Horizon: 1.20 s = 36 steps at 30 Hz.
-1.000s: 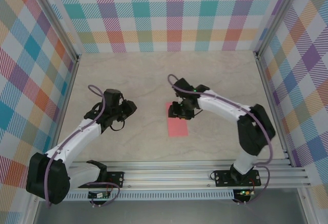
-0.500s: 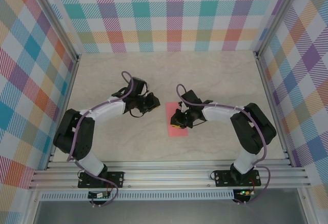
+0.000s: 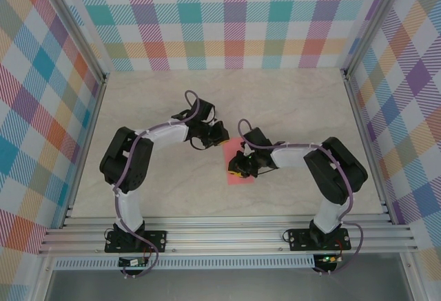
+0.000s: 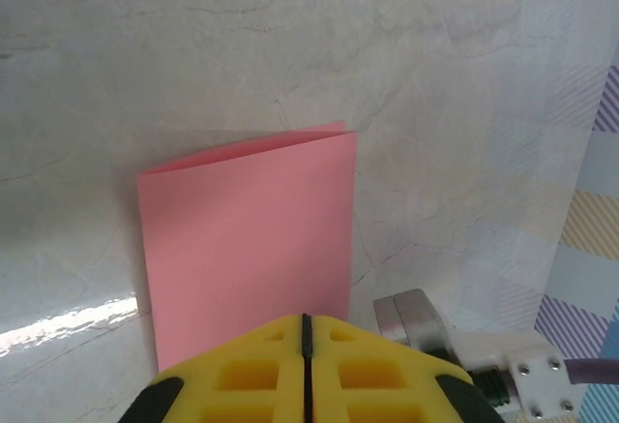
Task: Fold a paper plane with a square sheet of paper (pick it up from the middle)
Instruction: Third fold the triangle at the center of the table.
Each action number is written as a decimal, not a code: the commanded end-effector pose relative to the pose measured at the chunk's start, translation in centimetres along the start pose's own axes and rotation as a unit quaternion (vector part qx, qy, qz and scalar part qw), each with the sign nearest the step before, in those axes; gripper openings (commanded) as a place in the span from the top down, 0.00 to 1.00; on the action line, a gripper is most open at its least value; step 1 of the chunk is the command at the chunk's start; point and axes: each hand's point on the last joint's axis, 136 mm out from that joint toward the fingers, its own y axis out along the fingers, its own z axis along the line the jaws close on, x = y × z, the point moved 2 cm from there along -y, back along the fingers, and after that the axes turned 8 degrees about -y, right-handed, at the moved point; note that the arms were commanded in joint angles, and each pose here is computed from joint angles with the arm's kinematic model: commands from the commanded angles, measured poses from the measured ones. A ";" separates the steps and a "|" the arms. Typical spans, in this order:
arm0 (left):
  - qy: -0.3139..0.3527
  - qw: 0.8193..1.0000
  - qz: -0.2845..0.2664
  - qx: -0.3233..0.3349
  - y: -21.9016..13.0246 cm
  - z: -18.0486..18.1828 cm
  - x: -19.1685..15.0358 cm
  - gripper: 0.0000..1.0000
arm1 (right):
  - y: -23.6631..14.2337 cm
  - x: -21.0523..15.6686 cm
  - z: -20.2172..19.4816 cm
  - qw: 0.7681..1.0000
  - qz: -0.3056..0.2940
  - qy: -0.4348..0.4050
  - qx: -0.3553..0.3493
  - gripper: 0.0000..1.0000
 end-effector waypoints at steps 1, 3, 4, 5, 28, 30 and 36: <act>0.011 1.000 0.023 0.005 1.3 -0.3 -0.6 0.94 | -3.5 0.5 1.1 0.997 -0.062 -0.032 -0.015 0.77; 0.009 1.000 0.024 0.011 1.8 0.0 -0.4 0.94 | -4.8 0.5 0.3 0.995 -0.087 -0.028 -0.042 0.75; 0.009 1.000 0.025 0.014 2.0 0.2 -0.3 0.94 | -5.5 0.4 -0.5 0.993 -0.101 -0.022 -0.062 0.74; 0.009 0.999 0.026 0.016 2.2 0.3 -0.3 0.94 | -5.9 0.4 -1.0 0.991 -0.114 -0.024 -0.071 0.72; 0.011 0.998 0.041 0.051 4.7 3.1 -0.1 0.96 | -5.4 -2.6 -5.2 0.988 -0.056 0.062 -0.132 0.58; 0.013 0.998 0.041 0.053 4.8 3.3 -0.1 0.95 | -5.2 -3.0 -5.5 0.987 -0.051 0.067 -0.135 0.58; 0.006 0.996 0.053 0.076 5.2 4.7 -0.6 0.95 | -4.2 -3.5 -5.4 0.991 -0.027 0.065 -0.117 0.57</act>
